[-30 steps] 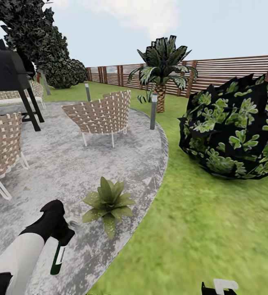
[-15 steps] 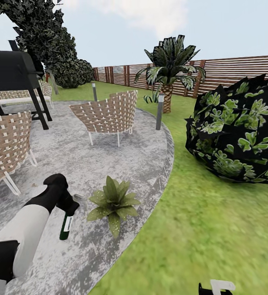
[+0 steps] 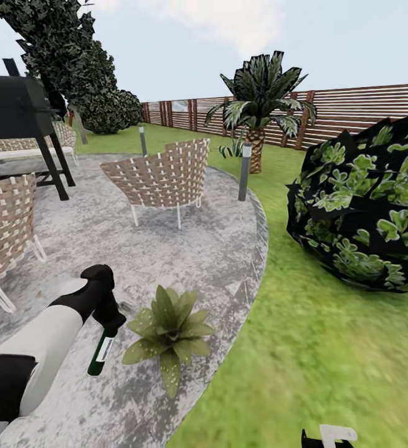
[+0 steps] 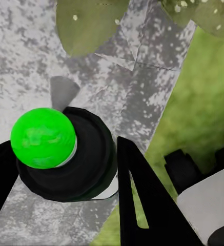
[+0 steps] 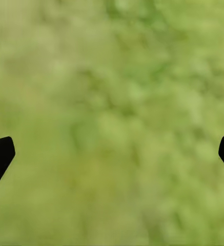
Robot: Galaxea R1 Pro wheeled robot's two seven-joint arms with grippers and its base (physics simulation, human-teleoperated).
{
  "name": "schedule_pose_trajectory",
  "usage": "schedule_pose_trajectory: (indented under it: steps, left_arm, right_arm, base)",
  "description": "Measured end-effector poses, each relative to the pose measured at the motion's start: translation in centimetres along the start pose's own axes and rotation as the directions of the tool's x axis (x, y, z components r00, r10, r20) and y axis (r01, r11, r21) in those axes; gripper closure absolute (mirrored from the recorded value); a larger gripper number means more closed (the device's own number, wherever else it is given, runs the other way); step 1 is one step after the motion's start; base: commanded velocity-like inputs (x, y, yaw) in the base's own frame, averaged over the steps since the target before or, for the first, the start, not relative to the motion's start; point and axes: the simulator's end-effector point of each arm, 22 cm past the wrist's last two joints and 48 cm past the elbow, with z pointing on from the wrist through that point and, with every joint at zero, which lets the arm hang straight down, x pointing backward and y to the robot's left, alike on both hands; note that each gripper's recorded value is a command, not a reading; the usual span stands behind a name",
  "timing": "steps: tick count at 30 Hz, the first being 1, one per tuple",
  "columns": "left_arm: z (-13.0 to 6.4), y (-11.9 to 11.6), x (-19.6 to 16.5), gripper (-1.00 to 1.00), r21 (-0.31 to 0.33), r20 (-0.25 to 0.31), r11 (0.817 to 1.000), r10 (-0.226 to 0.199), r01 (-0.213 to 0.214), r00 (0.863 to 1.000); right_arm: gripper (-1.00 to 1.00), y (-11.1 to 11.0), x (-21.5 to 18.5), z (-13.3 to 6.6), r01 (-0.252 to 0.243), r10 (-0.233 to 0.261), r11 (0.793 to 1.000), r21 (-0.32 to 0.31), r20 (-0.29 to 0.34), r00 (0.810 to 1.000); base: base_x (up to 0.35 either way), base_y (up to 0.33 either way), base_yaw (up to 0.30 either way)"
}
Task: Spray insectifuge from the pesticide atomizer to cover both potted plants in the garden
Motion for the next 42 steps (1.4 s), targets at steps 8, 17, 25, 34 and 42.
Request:
schedule_pose_trajectory:
  steps: [8,17,25,34,42]
  left_arm:
    - [0.2,-0.1,0.1,1.00,0.002,-0.005,1.000,0.002,-0.002,1.000]
    - [0.3,-0.5,0.0,1.00,0.006,-0.007,1.000,0.007,-0.007,1.000]
    - [1.3,-3.0,1.6,1.00,0.115,-0.078,0.993,0.025,-0.016,0.997]
    - [1.3,-2.6,1.9,1.00,0.102,-0.082,0.990,0.108,-0.099,0.991]
    - [1.2,-2.8,1.6,1.00,0.104,-0.077,0.989,0.109,-0.101,0.991]
  right_arm:
    - [-1.00,0.0,0.0,0.0,0.000,0.000,1.000,0.001,0.000,1.000]
    - [-1.00,0.0,0.0,0.0,-0.004,0.004,1.000,0.003,-0.001,1.000]
    - [-1.00,-0.3,0.0,0.1,0.002,-0.002,1.000,0.005,0.000,1.000]
    - [-1.00,0.1,0.0,0.0,-0.001,0.001,1.000,0.002,0.001,1.000]
    - [-1.00,0.1,0.0,0.0,-0.001,0.001,1.000,0.002,0.001,1.000]
  base:
    - [0.301,-0.136,0.000]
    - [0.247,-0.162,0.130]
    - [0.007,-0.073,0.002]
    - [0.000,0.000,0.135]
    - [0.000,0.000,0.279]
